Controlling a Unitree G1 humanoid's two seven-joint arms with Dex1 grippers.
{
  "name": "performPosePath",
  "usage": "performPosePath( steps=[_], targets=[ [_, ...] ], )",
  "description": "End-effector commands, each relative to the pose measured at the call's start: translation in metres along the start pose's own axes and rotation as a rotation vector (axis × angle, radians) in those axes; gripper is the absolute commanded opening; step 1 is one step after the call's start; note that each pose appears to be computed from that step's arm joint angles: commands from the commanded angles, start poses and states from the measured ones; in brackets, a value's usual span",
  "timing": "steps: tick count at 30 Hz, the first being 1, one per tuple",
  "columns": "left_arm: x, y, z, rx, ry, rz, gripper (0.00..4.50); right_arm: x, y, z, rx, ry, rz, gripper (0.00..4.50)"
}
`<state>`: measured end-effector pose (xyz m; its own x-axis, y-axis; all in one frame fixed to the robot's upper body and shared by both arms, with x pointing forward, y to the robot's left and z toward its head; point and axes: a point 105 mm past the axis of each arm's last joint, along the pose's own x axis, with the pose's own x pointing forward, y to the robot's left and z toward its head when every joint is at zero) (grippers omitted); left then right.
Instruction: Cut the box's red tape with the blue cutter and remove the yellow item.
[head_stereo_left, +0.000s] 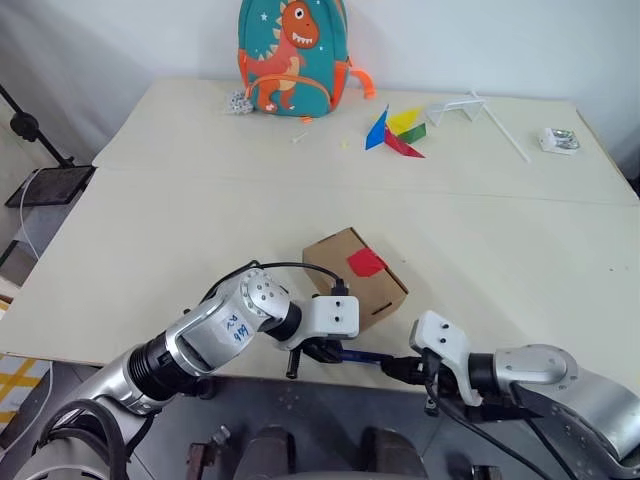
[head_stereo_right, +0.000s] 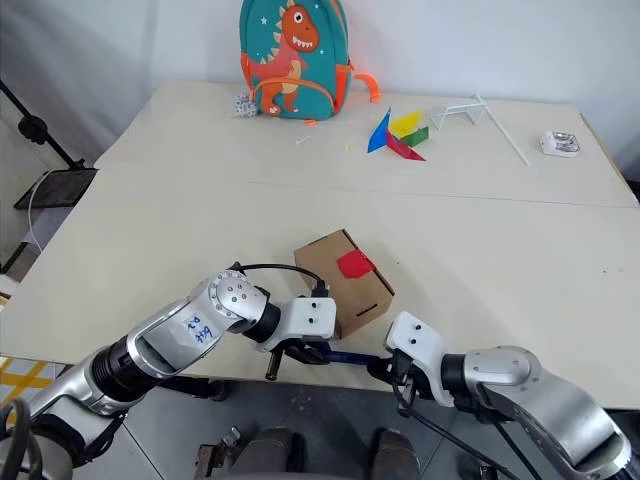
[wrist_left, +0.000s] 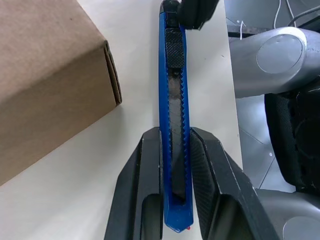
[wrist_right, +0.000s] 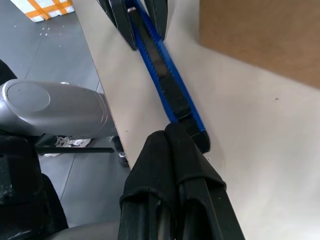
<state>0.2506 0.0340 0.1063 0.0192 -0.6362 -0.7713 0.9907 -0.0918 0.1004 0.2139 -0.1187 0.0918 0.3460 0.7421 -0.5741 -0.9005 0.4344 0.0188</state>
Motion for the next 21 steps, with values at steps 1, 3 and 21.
performPosePath(
  steps=[1,3,21],
  targets=[
    [0.004,-0.008,-0.006,-0.014,0.030,-0.045,0.44,-0.001,-0.003,0.009,0.007,-0.033,-0.015,0.03],
    [0.004,-0.008,-0.006,-0.014,0.033,-0.046,0.44,-0.001,-0.003,0.014,0.028,-0.055,-0.012,0.03],
    [0.002,-0.007,-0.004,-0.009,0.035,-0.046,0.44,-0.004,-0.009,0.013,0.108,-0.070,-0.018,0.03]
  ],
)
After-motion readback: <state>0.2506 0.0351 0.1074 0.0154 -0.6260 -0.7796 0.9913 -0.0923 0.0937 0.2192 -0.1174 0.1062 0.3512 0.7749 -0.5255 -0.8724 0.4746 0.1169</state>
